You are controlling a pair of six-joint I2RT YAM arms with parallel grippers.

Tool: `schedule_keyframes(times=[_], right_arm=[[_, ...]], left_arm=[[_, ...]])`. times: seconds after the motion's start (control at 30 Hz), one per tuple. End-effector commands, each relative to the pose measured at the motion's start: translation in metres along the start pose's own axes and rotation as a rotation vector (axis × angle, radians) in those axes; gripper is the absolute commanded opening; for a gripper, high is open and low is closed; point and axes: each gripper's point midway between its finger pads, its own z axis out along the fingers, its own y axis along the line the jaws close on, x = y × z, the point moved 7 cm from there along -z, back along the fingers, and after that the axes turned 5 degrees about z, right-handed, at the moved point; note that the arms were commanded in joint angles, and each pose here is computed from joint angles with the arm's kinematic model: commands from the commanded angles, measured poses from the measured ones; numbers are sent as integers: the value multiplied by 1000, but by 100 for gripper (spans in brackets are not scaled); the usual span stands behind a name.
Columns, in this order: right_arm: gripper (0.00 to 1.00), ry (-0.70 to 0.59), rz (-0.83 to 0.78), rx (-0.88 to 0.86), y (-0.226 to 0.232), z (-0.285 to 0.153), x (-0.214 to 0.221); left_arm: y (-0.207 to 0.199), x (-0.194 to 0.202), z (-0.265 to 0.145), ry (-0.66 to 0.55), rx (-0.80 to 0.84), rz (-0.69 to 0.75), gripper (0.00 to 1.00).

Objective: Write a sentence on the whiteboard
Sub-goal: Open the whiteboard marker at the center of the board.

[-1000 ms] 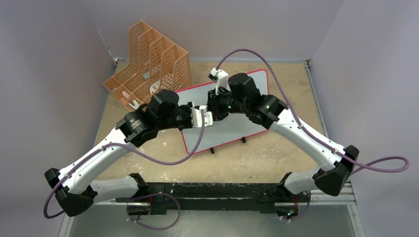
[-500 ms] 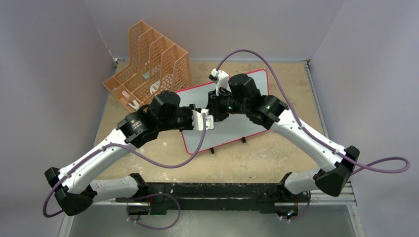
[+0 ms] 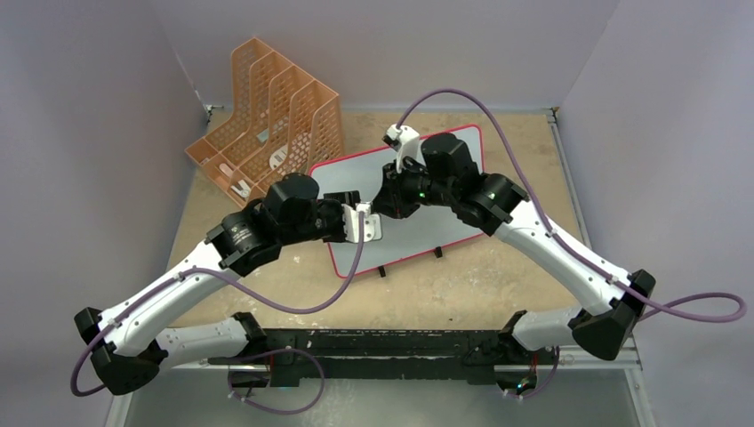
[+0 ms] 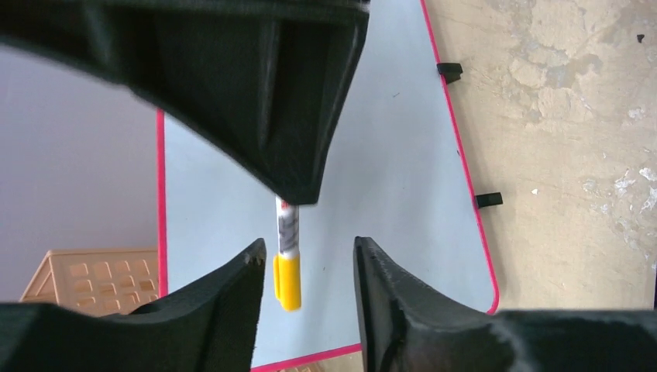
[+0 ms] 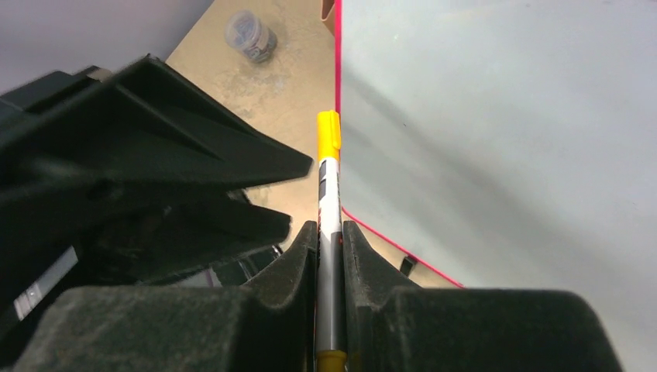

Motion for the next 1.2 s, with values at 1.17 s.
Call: schedule_keyframes(times=[1.17], right_arm=[[0, -148, -34, -140, 8, -50, 15]], left_arm=[[-6, 1, 22, -161, -109, 9, 31]])
